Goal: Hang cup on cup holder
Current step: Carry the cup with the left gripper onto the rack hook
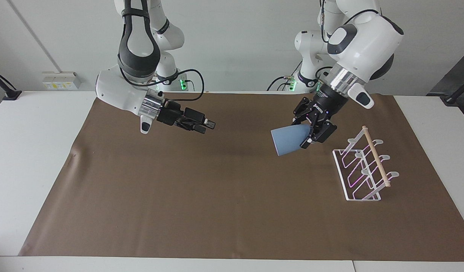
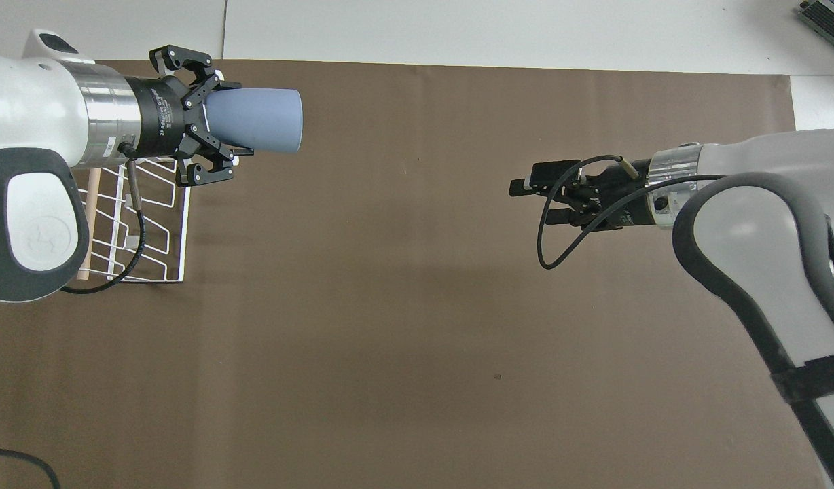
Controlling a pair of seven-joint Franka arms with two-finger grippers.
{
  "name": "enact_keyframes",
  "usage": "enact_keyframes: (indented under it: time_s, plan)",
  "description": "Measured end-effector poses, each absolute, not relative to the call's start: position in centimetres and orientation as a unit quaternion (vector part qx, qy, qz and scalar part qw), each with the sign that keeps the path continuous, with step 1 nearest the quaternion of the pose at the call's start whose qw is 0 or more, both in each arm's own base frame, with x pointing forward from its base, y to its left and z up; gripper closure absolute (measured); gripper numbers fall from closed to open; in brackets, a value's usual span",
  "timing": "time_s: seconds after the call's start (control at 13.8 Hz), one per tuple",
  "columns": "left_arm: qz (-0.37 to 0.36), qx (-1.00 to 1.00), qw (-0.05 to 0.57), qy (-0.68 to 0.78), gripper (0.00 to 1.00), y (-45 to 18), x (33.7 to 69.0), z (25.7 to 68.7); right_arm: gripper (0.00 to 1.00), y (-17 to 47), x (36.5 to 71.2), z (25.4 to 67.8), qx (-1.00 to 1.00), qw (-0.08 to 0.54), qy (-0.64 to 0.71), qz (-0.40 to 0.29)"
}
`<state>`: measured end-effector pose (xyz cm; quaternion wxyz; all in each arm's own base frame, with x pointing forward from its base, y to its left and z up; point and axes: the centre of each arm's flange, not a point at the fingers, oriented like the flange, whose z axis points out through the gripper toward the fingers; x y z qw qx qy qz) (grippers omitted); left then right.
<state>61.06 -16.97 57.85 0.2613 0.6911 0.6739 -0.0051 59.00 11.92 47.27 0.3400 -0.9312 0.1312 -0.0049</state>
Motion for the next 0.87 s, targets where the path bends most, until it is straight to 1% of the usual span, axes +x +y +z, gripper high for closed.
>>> enact_keyframes:
  time_s: [0.29, 0.51, 0.65, 0.87]
  plan:
    - [0.057, 0.747, 0.209, 0.628, 0.21, -13.8, 60.8, 56.2, 0.00, 10.5, 59.3, 47.6, -0.978, 0.195, 0.056, -0.047]
    - [0.096, 0.762, 0.173, 0.616, 0.21, -10.4, 61.0, 55.7, 0.00, 9.2, 59.2, 48.9, -0.993, 0.093, 0.003, -0.072]
    - [0.126, 0.777, 0.143, 0.601, 0.21, -8.4, 61.2, 55.4, 0.00, 7.9, 59.0, 50.1, -0.995, 0.061, -0.006, -0.078]
    - [0.172, 0.804, 0.103, 0.560, 0.21, -6.7, 61.2, 54.9, 0.00, 5.9, 58.5, 52.9, -0.996, 0.047, 0.001, -0.079]
